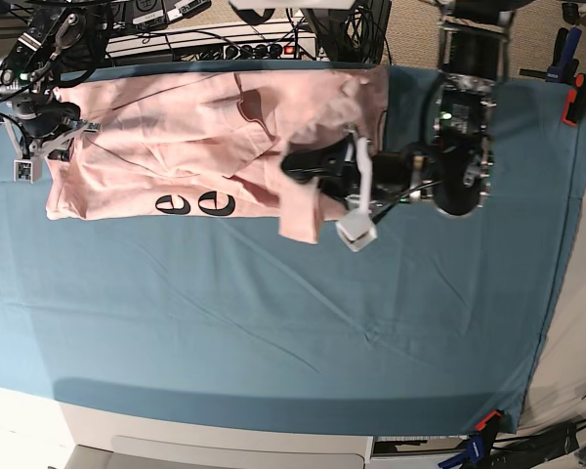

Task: Fold the T-shirt properly
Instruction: 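Lift the hem end with the left gripper and fold it toward the collar end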

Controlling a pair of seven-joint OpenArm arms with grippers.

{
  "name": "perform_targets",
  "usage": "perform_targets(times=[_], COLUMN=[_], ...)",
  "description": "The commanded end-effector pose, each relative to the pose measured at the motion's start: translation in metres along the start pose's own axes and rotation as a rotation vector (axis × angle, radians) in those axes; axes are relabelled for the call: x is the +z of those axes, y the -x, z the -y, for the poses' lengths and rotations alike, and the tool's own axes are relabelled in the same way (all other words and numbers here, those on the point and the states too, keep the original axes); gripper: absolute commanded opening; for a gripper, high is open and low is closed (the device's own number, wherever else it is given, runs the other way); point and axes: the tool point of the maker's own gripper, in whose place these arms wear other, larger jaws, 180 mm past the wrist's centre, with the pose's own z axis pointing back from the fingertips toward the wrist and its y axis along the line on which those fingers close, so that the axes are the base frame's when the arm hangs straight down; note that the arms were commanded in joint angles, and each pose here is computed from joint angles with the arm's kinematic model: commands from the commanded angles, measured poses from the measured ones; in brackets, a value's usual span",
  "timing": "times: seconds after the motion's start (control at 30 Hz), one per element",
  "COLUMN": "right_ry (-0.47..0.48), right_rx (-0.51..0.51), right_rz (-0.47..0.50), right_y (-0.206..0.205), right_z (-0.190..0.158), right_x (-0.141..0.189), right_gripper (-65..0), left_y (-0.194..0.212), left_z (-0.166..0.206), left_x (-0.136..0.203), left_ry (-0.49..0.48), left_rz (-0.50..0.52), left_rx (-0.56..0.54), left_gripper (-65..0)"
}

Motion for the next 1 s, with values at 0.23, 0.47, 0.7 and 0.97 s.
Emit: perform_targets(times=[0.23,0.47,0.7,0.97], right_ry=[0.01,0.01,0.004,-0.009], right_rx=[0.011,0.011,0.007,-0.002], right_rz=[0.051,0.051,0.055,0.064], right_y=[-0.015,-0.015,-0.015,-0.017], right_z=[0.005,0.005,0.004,0.002], right_x=[0.004,0.004,0.004,0.004], right_gripper=[-52.6,-52.6,-52.6,-52.6], left_y=[-0.024,-0.029,-0.024,-0.025], left_z=[0.018,0.018,0.018,0.01], left_x=[-0.053,-0.065,-0.065,-0.064], left_ry=[0.114,0.13,0.129,0.084], left_rz=[0.015,-0.001,-0.008,-0.02], left_rx=[-0.011,-0.016,-0.006,-0.023], left_gripper=[-65.0,-65.0,-63.6,-29.8])
